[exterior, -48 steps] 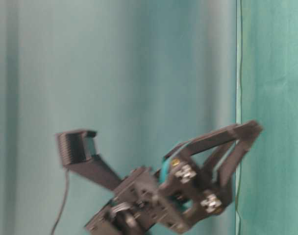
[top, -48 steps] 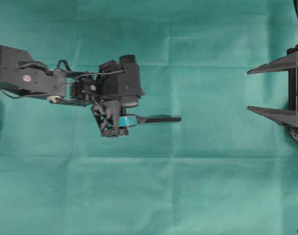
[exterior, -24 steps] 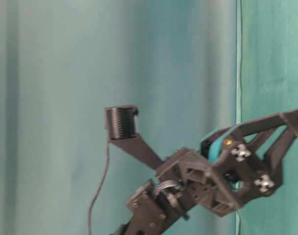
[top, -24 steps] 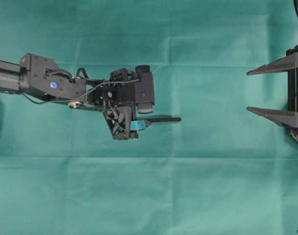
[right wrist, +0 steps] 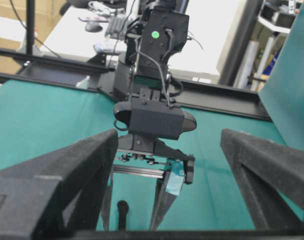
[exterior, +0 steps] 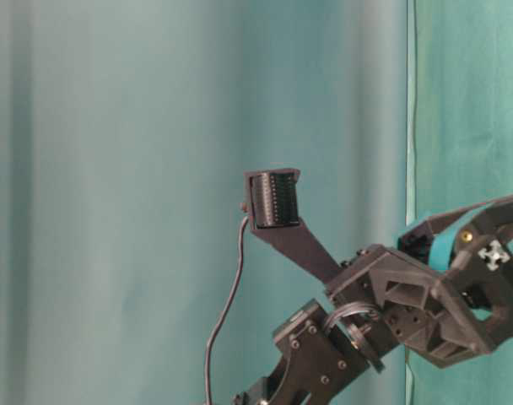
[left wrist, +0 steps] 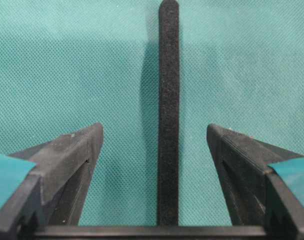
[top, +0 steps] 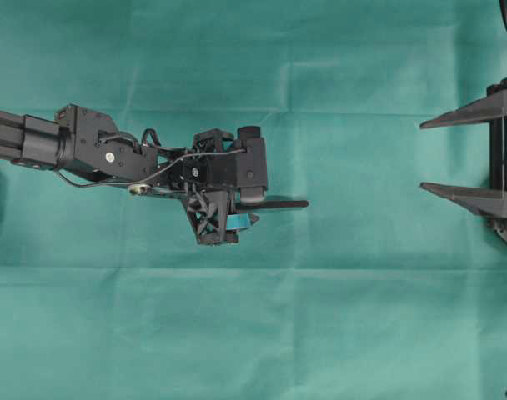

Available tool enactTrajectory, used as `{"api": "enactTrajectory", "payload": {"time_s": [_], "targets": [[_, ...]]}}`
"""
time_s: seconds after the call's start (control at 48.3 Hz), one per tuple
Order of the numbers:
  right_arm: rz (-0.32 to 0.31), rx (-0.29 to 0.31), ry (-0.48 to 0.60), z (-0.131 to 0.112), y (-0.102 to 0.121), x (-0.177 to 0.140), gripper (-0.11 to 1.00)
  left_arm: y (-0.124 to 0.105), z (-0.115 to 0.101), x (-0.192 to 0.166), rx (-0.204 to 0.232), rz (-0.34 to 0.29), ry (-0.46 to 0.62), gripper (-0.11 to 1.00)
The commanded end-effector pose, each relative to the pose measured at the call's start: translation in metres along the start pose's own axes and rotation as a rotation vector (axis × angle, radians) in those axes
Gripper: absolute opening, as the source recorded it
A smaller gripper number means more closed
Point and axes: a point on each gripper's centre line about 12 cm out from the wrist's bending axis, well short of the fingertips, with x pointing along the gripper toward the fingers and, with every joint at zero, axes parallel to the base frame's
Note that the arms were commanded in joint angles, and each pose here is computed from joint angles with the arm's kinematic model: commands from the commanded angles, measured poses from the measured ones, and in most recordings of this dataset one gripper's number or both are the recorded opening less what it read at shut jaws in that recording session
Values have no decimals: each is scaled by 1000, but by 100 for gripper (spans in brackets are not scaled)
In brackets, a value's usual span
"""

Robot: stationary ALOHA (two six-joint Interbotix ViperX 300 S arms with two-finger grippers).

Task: Peel off the Velcro with your right arm.
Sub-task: 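Lower and close the left gripper on the strip's left end, then lift the strip upright with the left gripper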

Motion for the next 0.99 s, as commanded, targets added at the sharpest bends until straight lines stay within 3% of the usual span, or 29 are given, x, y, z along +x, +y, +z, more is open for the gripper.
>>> {"api": "enactTrajectory", "payload": {"time_s": [0.0, 0.476, 0.538, 0.704, 0.787, 0.973], "targets": [[-1, -3, -18, 5, 0, 1, 74, -1, 13, -2, 0, -2, -41, 84], [-1, -3, -21, 4, 0, 1, 74, -4, 7, 7, -4, -6, -24, 83], [-2, -2, -21, 4, 0, 1, 74, -4, 7, 7, -1, -7, -24, 75], [-1, -3, -23, 4, 0, 1, 74, -6, 7, 7, 2, -9, -21, 29], [-1, -3, -23, 4, 0, 1, 74, -5, 7, 6, 1, -8, -21, 12], [-1, -3, -21, 3, 0, 0, 74, -6, 8, 3, 2, -9, -15, 10]]}}
